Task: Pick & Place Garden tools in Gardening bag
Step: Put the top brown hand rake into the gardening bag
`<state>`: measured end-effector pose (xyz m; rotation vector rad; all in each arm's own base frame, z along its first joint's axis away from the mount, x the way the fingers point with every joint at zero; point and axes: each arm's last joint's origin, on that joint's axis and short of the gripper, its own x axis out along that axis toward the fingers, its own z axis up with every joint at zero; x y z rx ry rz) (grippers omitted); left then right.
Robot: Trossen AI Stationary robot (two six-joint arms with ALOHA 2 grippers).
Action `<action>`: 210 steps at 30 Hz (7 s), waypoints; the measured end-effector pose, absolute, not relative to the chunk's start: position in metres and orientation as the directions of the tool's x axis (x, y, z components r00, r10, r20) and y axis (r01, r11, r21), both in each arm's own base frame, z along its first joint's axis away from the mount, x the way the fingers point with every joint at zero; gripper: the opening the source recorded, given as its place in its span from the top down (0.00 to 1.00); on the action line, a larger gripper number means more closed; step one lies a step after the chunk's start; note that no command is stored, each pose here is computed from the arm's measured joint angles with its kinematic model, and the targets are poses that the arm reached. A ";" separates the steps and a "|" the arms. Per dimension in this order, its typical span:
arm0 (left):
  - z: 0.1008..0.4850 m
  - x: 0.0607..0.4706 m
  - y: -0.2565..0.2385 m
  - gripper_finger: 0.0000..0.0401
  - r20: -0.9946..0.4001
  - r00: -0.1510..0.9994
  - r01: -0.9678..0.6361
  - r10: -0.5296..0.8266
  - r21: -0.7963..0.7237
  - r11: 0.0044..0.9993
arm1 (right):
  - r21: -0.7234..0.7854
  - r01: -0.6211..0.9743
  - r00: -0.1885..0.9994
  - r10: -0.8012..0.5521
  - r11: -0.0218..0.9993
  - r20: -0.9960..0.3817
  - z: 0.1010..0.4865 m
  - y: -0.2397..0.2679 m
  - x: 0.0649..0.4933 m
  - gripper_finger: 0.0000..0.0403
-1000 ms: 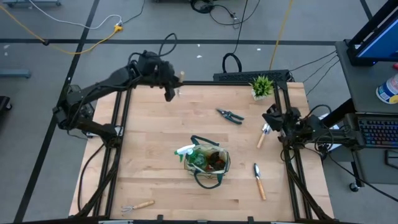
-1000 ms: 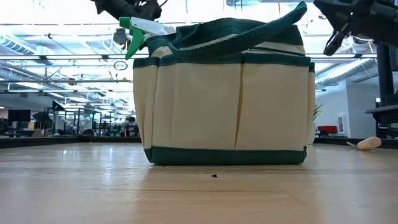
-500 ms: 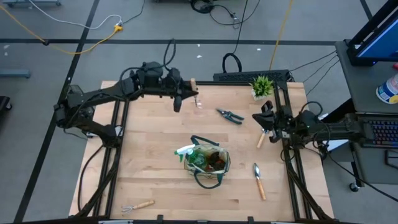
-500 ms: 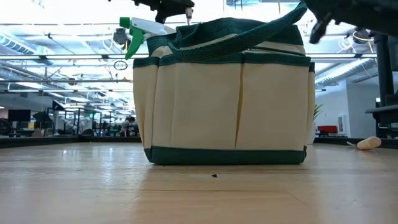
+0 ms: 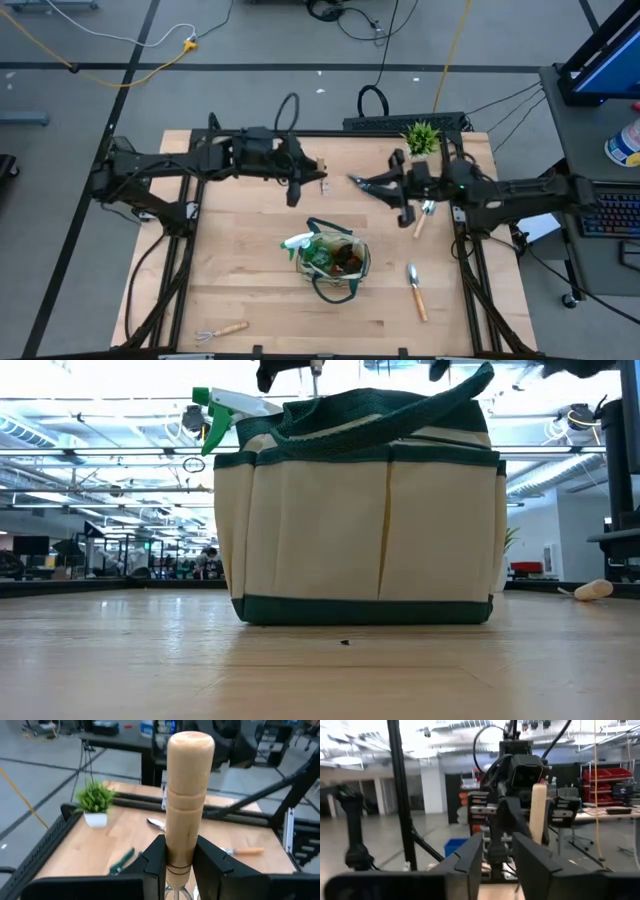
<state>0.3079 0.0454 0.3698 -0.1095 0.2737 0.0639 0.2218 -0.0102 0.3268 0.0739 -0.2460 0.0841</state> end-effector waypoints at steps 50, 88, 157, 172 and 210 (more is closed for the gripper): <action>0.357 0.326 0.025 0.83 -0.283 0.956 -0.098 0.077 -0.059 0.993 | 0.068 0.030 0.992 -0.038 0.997 0.120 0.346 -0.028 0.318 0.58; 0.352 0.318 0.034 0.31 -0.357 0.861 -0.290 0.361 0.238 0.927 | 0.114 0.219 0.975 -0.220 0.969 0.000 0.334 -0.035 0.318 0.86; 0.276 0.151 0.001 0.30 -0.408 0.912 -0.185 0.051 -0.297 0.937 | 0.282 -0.143 0.931 0.225 0.949 -0.285 0.258 0.048 0.336 0.86; 0.275 0.151 0.001 0.30 -0.408 0.911 -0.186 0.051 -0.298 0.936 | 0.247 -0.058 0.915 0.151 0.967 -0.373 0.245 0.056 0.332 0.86; 0.276 0.151 0.001 0.30 -0.407 0.912 -0.193 0.053 -0.311 0.931 | 0.266 -0.074 0.887 0.185 0.961 -0.423 0.226 0.057 0.324 0.60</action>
